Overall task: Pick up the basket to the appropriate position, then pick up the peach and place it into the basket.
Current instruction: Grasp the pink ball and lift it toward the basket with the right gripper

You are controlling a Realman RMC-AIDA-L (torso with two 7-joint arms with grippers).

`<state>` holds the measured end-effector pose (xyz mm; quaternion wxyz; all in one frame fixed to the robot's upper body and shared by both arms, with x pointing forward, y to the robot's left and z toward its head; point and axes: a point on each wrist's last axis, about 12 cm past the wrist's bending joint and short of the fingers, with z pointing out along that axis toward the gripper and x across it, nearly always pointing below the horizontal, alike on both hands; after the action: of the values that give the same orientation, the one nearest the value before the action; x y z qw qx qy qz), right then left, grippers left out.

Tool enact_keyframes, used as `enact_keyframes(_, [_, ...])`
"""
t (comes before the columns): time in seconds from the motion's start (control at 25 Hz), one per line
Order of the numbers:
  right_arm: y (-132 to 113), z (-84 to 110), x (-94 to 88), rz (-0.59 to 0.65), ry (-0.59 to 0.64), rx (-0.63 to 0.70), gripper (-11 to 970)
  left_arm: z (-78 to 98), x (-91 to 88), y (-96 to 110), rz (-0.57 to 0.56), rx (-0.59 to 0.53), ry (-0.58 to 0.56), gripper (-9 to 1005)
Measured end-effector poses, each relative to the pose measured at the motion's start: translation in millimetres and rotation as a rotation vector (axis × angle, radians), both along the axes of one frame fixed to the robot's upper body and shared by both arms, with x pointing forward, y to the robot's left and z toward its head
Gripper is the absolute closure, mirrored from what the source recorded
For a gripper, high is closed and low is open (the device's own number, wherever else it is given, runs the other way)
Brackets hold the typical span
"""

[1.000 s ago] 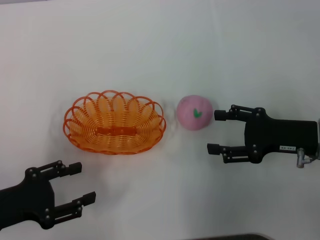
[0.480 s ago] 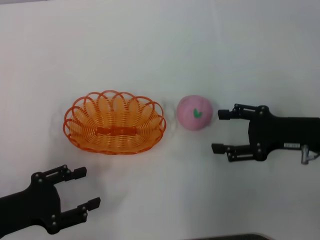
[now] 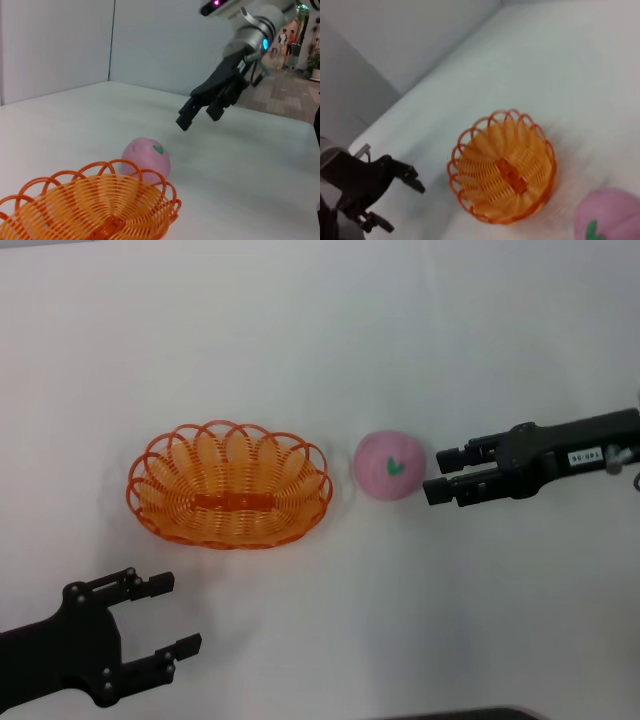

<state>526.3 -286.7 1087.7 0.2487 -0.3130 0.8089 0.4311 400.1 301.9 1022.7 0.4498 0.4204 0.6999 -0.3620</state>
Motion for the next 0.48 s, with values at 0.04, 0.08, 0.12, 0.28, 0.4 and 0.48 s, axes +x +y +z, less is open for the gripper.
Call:
enact_keyframes(0.04, [1.9, 4.7, 3.9, 0.006, 0.025, -0.019, 196, 0.2, 0.2, 0.2, 0.0, 0.001, -0.001, 292])
enact_keyframes(0.08, [3.1, 8.3, 7.1, 0.005, 0.041, -0.037, 210, 0.4, 0.4, 0.3, 0.0, 0.002, -0.002, 292])
enact_keyframes(0.12, [4.6, 13.4, 11.6, 0.001, 0.049, -0.057, 224, 0.5, 0.5, 0.5, 0.001, 0.002, -0.002, 292])
enact_keyframes(0.28, [6.0, 29.4, 25.5, -0.028, 0.036, -0.117, 207, 0.3, 0.9, 0.9, 0.004, 0.007, -0.003, 291])
enact_keyframes(0.4, [6.1, 39.6, 34.4, -0.045, 0.006, -0.156, 100, 0.2, 0.7, 1.2, 0.005, 0.009, -0.003, 291])
enact_keyframes(0.48, [9.5, 46.6, 41.5, -0.039, -0.017, -0.198, 41, 0.3, 0.8, 1.5, 0.005, 0.01, -0.004, 291])
